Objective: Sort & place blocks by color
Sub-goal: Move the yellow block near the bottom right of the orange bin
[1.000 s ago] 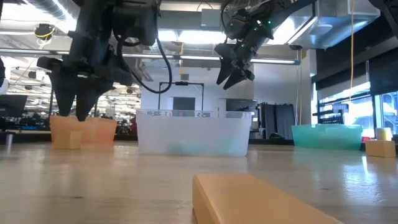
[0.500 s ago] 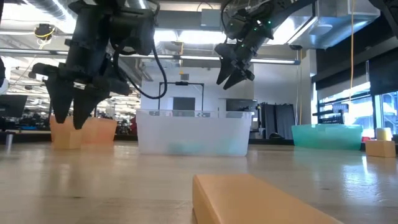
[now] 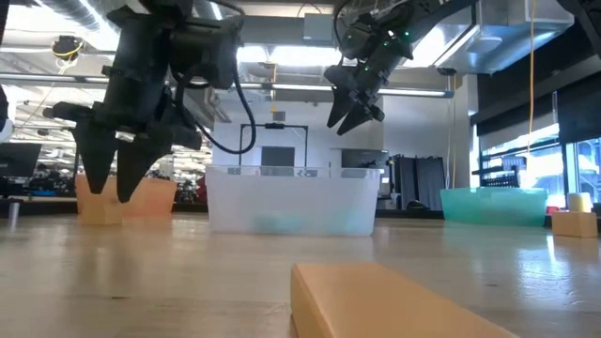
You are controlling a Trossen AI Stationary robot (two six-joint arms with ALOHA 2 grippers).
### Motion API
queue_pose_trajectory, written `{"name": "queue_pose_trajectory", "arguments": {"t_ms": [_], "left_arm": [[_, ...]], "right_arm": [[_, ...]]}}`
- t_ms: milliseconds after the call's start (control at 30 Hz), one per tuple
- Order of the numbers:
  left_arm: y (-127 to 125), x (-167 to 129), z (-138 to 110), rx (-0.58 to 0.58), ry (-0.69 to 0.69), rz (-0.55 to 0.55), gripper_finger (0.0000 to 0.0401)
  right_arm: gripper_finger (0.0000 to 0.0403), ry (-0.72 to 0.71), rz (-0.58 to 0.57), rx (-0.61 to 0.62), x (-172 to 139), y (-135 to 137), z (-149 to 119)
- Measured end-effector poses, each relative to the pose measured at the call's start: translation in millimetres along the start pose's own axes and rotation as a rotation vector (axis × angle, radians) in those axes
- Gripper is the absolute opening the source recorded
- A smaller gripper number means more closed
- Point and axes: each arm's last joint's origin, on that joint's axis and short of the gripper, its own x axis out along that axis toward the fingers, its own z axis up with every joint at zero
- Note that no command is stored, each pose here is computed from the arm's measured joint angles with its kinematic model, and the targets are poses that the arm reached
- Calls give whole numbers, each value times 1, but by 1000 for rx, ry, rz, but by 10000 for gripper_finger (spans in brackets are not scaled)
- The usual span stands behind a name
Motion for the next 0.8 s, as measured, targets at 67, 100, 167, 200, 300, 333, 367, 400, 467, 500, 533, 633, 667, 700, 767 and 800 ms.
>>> {"name": "queue_pose_trajectory", "arguments": {"t_ms": [67,100,167,200,300,333,367,400,467,500,533,633,667,700,767,800], "left_arm": [[-2,4,0,1,5,13,189],[-2,5,0,2,6,16,189],[-5,8,0,2,6,18,189],[-6,10,0,2,8,21,189],[-9,15,0,7,10,28,189],[-10,17,0,8,13,34,189],[-10,18,0,9,15,38,189],[-11,20,0,9,16,39,189],[-13,23,-1,15,16,46,189],[-13,23,-1,15,14,45,189],[-15,25,-1,15,13,46,189],[-16,25,0,43,13,41,185],[-16,25,0,54,12,37,180],[-16,26,0,58,12,36,173],[-16,26,0,65,10,38,153],[-16,25,0,81,11,43,142]], "right_arm": [[197,0,0,0,0,0,0],[197,0,0,0,0,0,0],[197,0,0,0,0,0,0],[197,0,0,0,0,0,0],[197,0,0,0,0,0,0],[197,0,0,0,0,0,0],[197,0,0,0,0,0,0],[197,0,0,0,0,0,0],[197,0,0,0,0,0,0],[197,0,0,0,0,0,0],[197,0,0,0,0,0,0],[197,0,0,0,0,0,0],[197,0,0,-6,0,0,0],[197,0,0,-21,0,0,0],[197,6,-1,-45,0,0,-1],[197,15,-2,-51,-1,0,-1]]}}
